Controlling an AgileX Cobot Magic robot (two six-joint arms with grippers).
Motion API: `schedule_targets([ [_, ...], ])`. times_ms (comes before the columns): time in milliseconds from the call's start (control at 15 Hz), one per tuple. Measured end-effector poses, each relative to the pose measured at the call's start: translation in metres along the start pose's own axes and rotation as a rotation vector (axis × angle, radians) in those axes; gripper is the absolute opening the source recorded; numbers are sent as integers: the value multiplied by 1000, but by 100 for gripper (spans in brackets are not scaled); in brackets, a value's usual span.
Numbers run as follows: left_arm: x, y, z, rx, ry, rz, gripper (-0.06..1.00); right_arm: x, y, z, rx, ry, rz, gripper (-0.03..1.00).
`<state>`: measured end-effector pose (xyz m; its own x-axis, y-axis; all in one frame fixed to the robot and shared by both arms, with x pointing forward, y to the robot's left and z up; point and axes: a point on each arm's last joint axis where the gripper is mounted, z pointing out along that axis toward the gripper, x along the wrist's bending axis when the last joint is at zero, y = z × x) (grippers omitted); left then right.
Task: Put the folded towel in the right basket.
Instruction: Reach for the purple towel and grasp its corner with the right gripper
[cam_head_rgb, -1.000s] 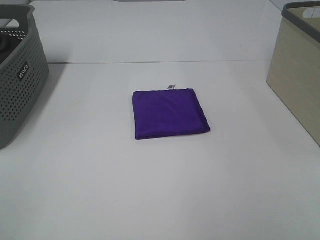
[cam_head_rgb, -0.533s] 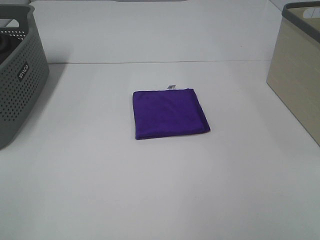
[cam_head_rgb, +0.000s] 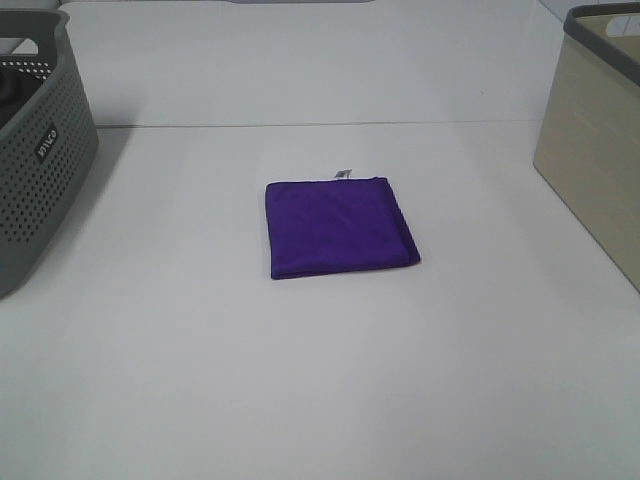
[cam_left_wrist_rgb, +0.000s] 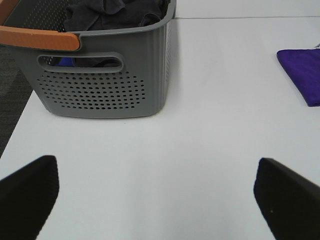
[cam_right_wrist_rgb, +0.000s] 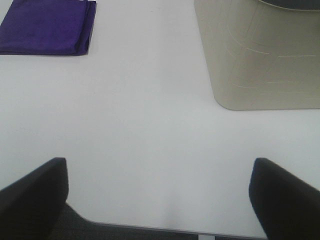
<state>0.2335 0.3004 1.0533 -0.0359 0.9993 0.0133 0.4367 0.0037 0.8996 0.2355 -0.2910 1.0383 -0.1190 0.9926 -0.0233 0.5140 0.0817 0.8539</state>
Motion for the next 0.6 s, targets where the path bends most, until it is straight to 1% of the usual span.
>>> schedule_targets([
  [600,0,0,0,0,0,0,99,0,0,0,0,0,0,94],
])
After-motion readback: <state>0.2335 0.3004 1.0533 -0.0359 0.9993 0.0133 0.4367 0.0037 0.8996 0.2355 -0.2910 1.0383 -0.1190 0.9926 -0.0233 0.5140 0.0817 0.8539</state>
